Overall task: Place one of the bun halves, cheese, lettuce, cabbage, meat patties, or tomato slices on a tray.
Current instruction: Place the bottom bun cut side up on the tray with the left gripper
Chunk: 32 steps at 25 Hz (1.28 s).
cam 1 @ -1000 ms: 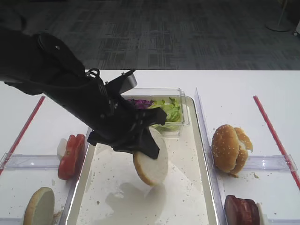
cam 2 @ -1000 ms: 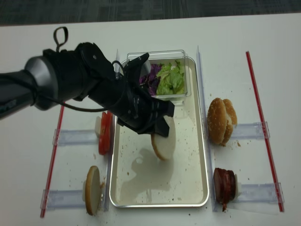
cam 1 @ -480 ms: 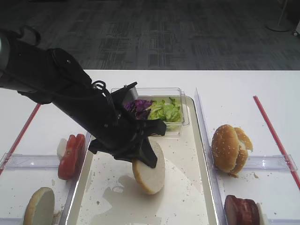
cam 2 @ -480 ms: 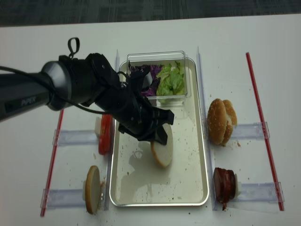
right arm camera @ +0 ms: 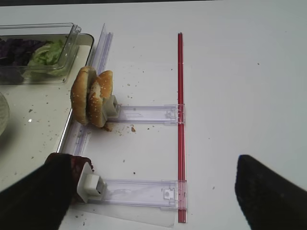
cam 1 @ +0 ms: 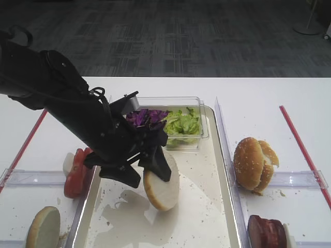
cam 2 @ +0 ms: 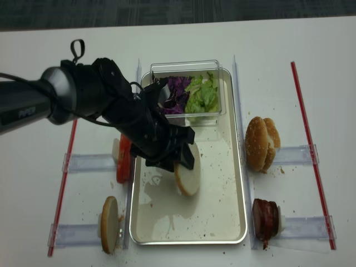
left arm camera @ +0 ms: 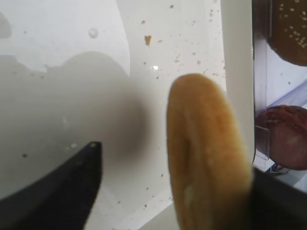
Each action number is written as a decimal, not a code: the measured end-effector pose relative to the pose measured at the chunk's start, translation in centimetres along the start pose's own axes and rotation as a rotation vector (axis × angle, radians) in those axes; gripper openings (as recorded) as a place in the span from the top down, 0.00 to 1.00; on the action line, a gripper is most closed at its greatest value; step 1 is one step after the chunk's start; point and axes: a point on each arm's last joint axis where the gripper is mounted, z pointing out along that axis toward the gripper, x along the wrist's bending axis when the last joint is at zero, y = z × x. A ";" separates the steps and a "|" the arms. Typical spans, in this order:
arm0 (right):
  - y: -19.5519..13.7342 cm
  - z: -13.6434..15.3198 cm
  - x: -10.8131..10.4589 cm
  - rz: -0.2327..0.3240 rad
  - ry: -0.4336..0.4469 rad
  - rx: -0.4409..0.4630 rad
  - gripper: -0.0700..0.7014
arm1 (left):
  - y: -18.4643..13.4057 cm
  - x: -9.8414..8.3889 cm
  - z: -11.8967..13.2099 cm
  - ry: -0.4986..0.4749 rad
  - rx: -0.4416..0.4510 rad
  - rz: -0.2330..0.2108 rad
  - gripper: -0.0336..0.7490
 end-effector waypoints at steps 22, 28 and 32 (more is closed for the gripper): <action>0.0 0.0 0.0 0.000 0.000 0.000 0.01 | -0.4 0.5 -0.1 0.049 0.041 -0.012 0.08; 0.0 0.0 0.0 0.000 0.000 0.000 0.01 | -0.3 -0.7 -1.7 0.035 -0.018 0.024 0.08; 0.0 0.0 0.0 0.000 0.000 0.000 0.01 | -0.2 -2.1 -3.6 0.014 -0.072 0.065 0.08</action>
